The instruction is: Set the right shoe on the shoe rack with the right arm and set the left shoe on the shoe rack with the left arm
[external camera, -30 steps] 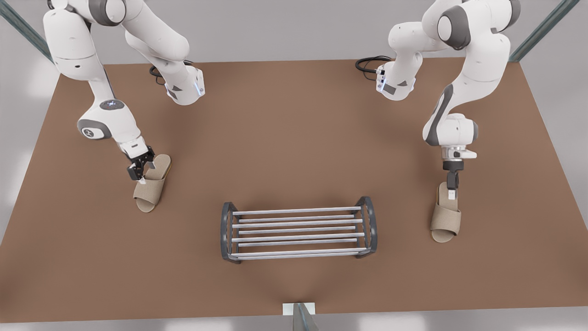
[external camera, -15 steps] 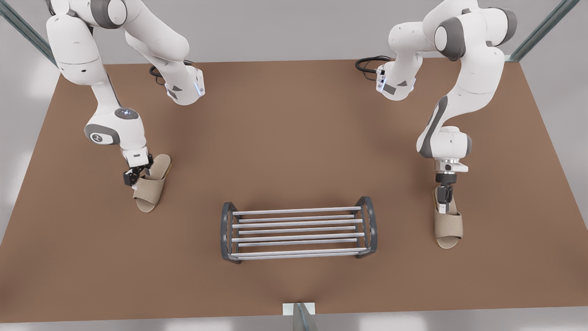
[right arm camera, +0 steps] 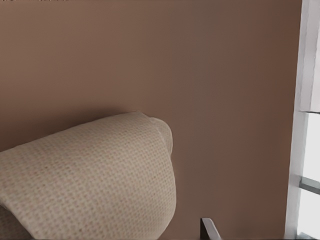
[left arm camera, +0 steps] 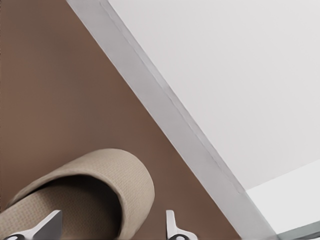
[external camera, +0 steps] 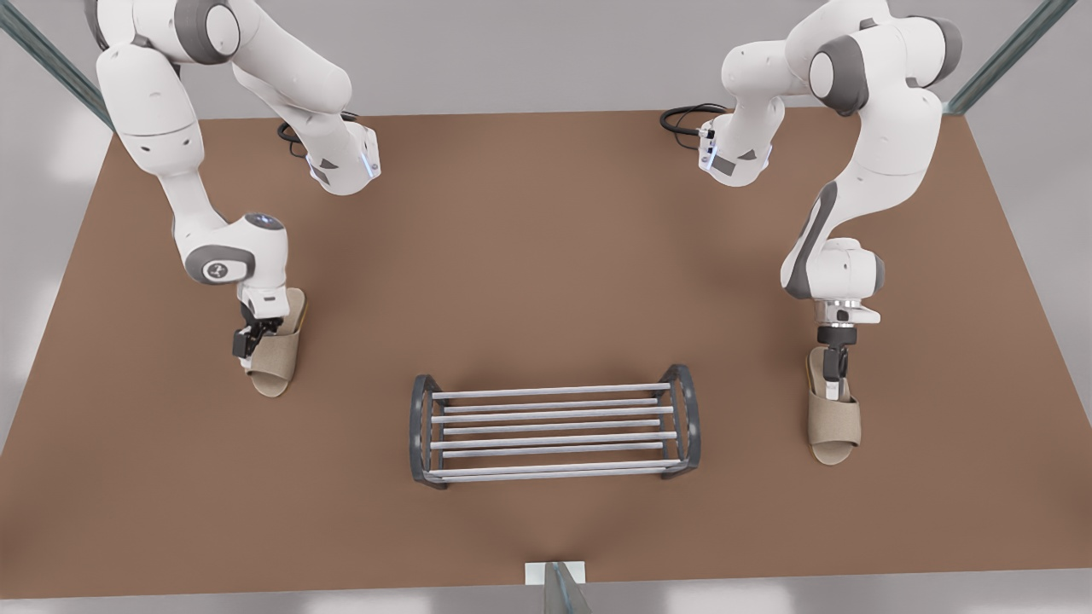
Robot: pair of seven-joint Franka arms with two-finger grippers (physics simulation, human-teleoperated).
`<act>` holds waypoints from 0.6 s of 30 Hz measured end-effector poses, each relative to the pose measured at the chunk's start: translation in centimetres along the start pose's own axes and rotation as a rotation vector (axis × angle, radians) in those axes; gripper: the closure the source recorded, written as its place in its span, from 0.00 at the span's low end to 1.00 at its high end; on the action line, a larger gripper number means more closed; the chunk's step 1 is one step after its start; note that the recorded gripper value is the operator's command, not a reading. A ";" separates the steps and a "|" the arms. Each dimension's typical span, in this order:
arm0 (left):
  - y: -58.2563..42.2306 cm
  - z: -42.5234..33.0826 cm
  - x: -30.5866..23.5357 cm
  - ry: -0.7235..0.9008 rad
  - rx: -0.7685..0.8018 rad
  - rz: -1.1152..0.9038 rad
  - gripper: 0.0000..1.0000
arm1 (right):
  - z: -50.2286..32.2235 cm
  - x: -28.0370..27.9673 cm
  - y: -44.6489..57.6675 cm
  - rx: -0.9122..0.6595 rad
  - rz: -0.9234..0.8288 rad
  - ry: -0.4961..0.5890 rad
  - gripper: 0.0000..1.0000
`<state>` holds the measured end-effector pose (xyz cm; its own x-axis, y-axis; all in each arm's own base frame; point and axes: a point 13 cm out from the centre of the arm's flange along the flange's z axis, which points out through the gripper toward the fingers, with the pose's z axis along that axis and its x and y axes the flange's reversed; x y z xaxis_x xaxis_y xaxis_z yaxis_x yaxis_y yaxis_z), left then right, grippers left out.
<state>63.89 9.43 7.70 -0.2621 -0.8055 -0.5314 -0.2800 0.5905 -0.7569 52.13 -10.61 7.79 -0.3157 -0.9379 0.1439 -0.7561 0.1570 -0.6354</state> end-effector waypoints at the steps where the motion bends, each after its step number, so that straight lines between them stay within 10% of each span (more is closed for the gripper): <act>1: 0.1 0.0 0.0 0.001 -0.004 -0.002 0.00 | 0.1 -0.1 -0.2 0.005 0.024 0.000 0.23; 13: 0.0 -0.4 -0.7 0.001 -0.032 -0.021 0.00 | 0.2 -0.8 -5.5 0.093 0.261 -0.018 0.75; 18: 0.4 -0.9 -0.7 0.011 -0.066 -0.025 0.00 | -0.9 -1.9 -13.0 0.187 0.337 -0.067 0.79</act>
<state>63.16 10.27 8.10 -0.2643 -0.8197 -0.5081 -0.3467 0.5724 -0.7431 62.01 -10.59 16.46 -0.4853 -0.8627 -0.1422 -0.4970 0.4060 -0.7669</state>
